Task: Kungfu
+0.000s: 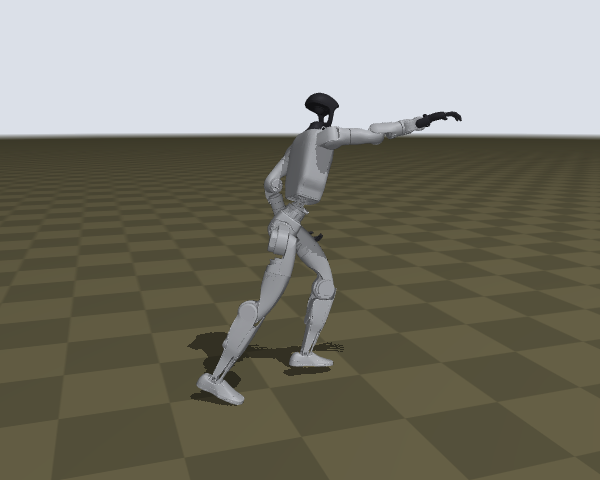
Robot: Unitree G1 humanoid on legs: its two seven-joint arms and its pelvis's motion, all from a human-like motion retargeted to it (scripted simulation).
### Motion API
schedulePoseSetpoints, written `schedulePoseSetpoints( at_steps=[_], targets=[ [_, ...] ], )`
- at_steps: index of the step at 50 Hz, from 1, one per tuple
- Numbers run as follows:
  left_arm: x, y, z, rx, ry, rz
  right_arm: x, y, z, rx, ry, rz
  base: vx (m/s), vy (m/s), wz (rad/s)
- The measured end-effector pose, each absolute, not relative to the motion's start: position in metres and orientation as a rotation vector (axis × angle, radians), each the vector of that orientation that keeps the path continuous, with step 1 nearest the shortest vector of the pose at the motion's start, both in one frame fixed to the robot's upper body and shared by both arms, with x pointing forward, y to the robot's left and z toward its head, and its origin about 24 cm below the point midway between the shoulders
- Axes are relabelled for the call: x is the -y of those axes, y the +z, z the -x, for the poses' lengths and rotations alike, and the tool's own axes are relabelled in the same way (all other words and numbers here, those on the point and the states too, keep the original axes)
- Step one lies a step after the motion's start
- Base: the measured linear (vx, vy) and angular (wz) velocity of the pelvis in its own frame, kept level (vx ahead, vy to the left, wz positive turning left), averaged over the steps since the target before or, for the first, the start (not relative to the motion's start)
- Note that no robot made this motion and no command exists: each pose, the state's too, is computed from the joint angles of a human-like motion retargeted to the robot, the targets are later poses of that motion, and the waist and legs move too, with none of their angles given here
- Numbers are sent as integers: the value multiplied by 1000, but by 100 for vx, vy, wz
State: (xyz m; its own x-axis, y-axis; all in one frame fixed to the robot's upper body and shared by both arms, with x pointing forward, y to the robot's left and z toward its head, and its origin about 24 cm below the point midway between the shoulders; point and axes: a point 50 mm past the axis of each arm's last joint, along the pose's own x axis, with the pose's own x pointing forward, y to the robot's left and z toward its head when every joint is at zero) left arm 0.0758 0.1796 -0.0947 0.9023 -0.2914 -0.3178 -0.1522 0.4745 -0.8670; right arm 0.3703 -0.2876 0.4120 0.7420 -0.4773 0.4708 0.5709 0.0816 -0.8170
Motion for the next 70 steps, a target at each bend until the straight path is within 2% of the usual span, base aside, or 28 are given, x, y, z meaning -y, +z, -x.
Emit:
schedulePoseSetpoints(
  at_steps=[2, 7, 10, 18, 22, 25, 28, 30, 33, 37, 40, 44, 47, 50, 53, 56, 59, 60, 62, 64, 66, 68, 70],
  targets=[
    [-168, -89, -84, -426, -156, 992, 286, 419, -369, 33, -736, 1234, -19, -27, -36],
    [-181, -69, -98, -416, -428, 690, 255, 445, -364, 498, -753, 1260, 2, -26, 63],
    [-192, -61, -100, -412, -446, 559, 248, 433, -371, 540, -731, 1294, 5, -4, 14],
    [-213, -54, -112, -383, -414, 561, 260, 412, -375, 533, -779, 1161, 14, 0, 6],
    [-251, -36, -161, -323, -240, 422, 243, 383, -388, 606, -655, 1050, 35, 23, 28],
    [-279, -11, -215, -263, -161, 146, 217, 359, -396, 689, -435, 894, 50, 45, 91],
    [-284, 16, -282, -234, -107, -152, 179, 350, -392, 839, -207, 634, 42, -2, 61],
    [-269, 38, -322, -186, -103, -218, 152, 350, -383, 957, -84, 452, 49, -31, 52],
    [-221, 80, -371, -45, -183, -223, 112, 351, -360, 1077, 98, 206, 58, 6, 56],
    [-126, 170, -404, 341, -316, -214, 46, 368, -300, 1230, 557, -26, 47, 47, 69],
    [-72, 262, -393, 708, -427, -169, 14, 384, -245, 1384, 869, -9, 48, 11, 55],
    [-30, 359, -346, 1102, -567, -121, -2, 397, -203, 1532, 1027, 100, 63, -9, 80],
    [-11, 392, -315, 1279, -576, -142, 3, 409, -194, 1594, 1040, 156, 84, -27, 91],
    [-12, 401, -302, 1375, -507, -161, 3, 409, -194, 1595, 1032, 154, 102, -39, 88],
    [-25, 382, -315, 1336, -374, -112, 4, 402, -200, 1576, 1007, 132, 103, -45, 76],
    [-45, 328, -349, 1121, -287, -153, 2, 378, -225, 1441, 939, 105, 113, -50, 48],
    [-72, 233, -384, 741, -326, -330, 9, 331, -259, 1240, 868, 23, 106, -9, 79],
    [-76, 189, -388, 579, -379, -400, 22, 309, -272, 1166, 822, -4, 81, -15, 55],
    [-106, 106, -386, 218, -434, -546, 17, 255, -291, 969, 786, -22, 62, -33, -131],
    [-149, 25, -359, -198, -508, -656, 18, 185, -310, 694, 724, 33, 68, -62, -161],
    [-195, -56, -295, -617, -573, -752, 42, 90, -314, 322, 626, 113, 90, -71, -121],
    [-234, -112, -211, -944, -631, -848, 86, -7, -288, -89, 495, 189, 95, -50, -145],
    [-258, -145, -127, -1195, -588, -914, 134, -75, -241, -422, 388, 247, 59, -21, -132]
  ],
)
